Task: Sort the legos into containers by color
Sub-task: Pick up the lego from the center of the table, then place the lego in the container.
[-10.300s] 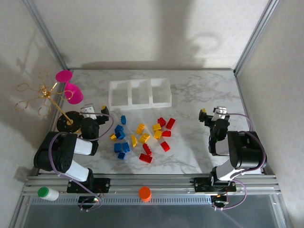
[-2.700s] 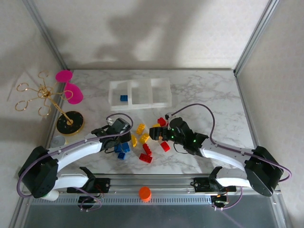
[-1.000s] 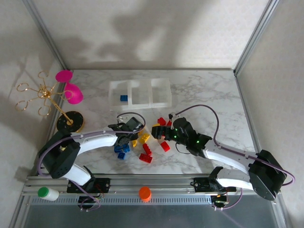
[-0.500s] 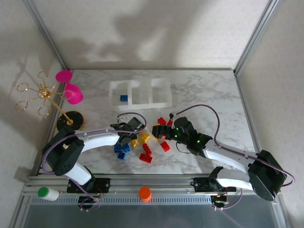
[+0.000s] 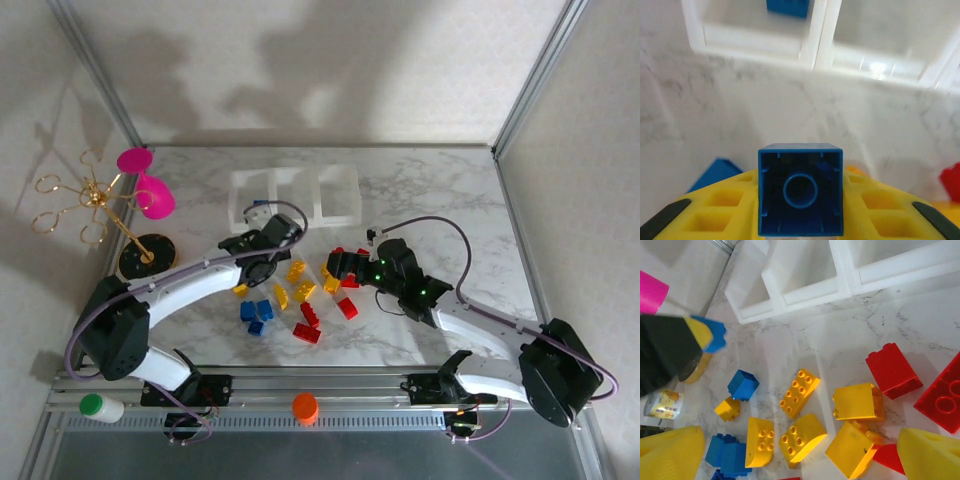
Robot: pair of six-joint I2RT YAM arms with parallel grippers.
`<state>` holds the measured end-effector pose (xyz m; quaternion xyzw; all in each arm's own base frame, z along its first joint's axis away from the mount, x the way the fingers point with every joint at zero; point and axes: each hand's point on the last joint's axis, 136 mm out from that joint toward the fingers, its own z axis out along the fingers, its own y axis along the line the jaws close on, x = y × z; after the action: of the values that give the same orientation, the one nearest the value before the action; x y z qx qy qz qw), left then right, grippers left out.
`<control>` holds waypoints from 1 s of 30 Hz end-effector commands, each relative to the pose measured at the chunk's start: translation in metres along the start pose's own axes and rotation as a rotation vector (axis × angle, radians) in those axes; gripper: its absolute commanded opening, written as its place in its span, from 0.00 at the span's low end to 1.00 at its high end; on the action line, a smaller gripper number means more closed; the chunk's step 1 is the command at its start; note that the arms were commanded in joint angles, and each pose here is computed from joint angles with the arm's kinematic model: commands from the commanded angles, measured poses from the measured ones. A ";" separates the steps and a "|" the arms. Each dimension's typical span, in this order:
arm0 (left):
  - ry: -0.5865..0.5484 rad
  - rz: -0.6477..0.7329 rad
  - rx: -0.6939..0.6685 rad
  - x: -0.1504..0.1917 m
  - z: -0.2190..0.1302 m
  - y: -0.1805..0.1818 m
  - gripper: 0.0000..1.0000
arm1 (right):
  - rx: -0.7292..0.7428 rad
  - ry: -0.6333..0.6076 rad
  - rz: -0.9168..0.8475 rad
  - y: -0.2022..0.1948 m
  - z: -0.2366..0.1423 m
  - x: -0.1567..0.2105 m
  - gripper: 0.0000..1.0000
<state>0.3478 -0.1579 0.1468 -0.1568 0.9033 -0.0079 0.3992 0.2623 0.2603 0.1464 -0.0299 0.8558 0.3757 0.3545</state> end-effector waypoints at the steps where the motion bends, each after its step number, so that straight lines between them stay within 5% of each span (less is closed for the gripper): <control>1: -0.064 0.011 -0.073 -0.040 0.008 0.015 0.34 | -0.074 -0.062 0.001 0.022 0.006 -0.027 0.99; 12: -0.109 -0.033 -0.125 -0.113 0.092 0.014 0.34 | -0.036 -0.065 0.015 0.012 0.031 -0.046 0.99; 21: -0.028 -0.022 -0.147 -0.112 0.166 0.007 0.36 | -0.004 -0.061 0.014 0.002 0.033 -0.049 0.98; 25: -0.022 -0.028 -0.145 -0.115 0.171 0.004 0.51 | -0.007 -0.072 0.005 0.003 0.031 -0.054 0.99; 30: -0.034 -0.038 -0.117 -0.130 0.156 -0.003 0.58 | 0.007 -0.080 -0.029 0.006 0.028 -0.061 0.99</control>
<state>0.5428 -0.1061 0.1099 -0.1979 0.8952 0.0503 0.3962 0.3153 0.2697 0.1582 -0.0139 0.8495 0.3718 0.3740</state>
